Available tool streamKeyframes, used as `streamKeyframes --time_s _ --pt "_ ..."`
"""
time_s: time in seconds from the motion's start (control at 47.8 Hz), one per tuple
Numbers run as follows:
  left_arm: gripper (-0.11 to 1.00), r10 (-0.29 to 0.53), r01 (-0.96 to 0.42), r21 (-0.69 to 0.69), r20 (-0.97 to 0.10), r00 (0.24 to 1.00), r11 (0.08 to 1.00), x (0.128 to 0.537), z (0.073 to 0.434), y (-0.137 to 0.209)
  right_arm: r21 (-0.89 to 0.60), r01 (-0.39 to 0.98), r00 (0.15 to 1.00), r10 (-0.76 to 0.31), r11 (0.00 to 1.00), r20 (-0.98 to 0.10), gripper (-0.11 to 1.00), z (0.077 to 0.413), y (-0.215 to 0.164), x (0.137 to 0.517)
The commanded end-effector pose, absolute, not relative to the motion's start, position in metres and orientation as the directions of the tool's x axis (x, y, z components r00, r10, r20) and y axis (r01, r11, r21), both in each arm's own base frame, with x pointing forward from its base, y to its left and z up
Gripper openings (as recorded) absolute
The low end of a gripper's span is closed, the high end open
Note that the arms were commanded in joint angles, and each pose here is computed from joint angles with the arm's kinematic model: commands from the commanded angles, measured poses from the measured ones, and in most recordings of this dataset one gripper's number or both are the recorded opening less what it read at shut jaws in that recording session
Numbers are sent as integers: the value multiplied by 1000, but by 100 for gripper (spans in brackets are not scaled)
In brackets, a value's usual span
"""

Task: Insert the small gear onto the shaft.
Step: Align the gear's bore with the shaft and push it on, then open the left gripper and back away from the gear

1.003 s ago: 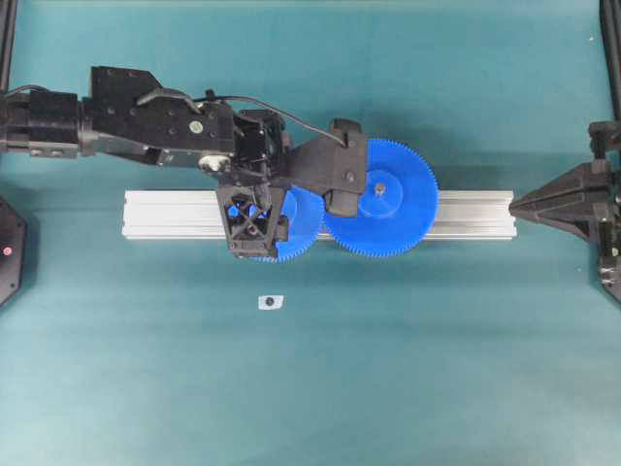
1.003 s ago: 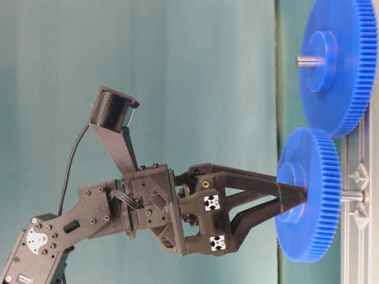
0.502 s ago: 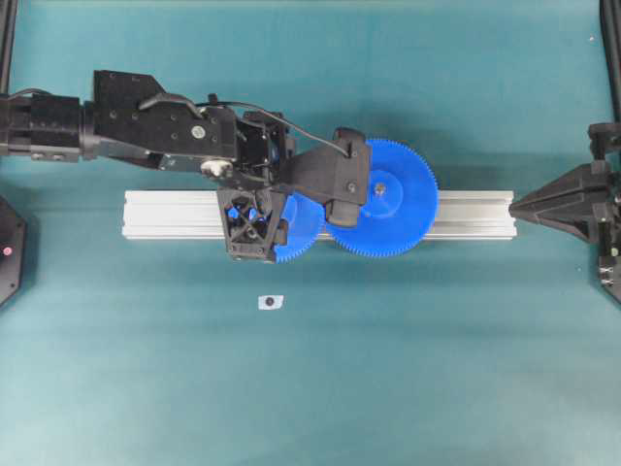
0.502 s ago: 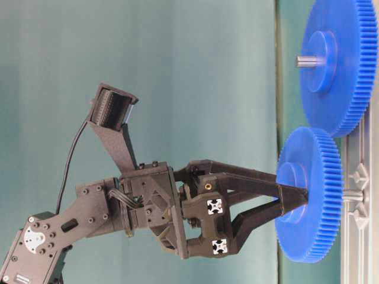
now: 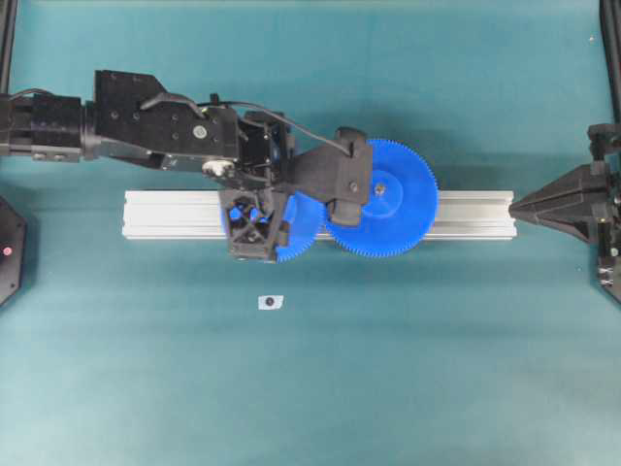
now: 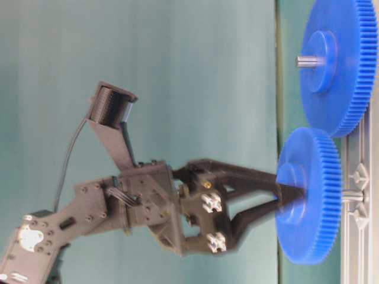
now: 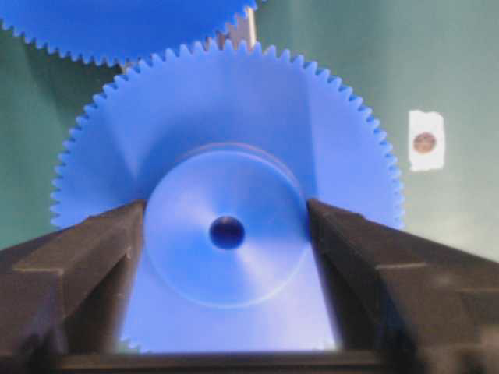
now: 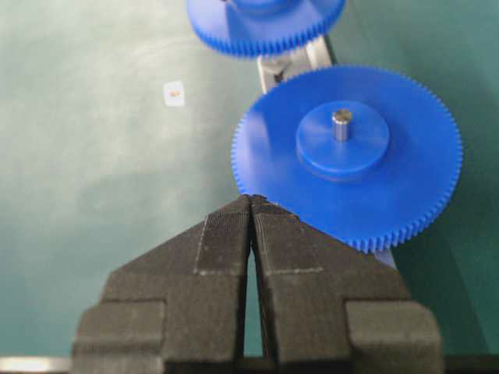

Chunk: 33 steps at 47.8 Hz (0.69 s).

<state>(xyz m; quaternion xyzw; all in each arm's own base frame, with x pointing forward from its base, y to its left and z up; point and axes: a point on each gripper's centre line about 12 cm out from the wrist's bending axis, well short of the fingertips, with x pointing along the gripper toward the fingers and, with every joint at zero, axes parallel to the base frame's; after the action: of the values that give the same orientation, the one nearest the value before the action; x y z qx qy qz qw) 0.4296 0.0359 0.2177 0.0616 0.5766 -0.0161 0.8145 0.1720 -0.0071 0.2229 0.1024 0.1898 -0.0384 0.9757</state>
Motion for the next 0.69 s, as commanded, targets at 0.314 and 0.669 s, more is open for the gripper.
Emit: streamKeyframes --time_s 0.314,0.669 --pt "87 46 101 98 -902 430 990 440 255 31 192 114 931 -38 975 -363 7 228 -8 174" --pt "87 38 107 89 -913 407 990 433 261 24 194 114 933 -38 974 -357 7 230 -8 174"
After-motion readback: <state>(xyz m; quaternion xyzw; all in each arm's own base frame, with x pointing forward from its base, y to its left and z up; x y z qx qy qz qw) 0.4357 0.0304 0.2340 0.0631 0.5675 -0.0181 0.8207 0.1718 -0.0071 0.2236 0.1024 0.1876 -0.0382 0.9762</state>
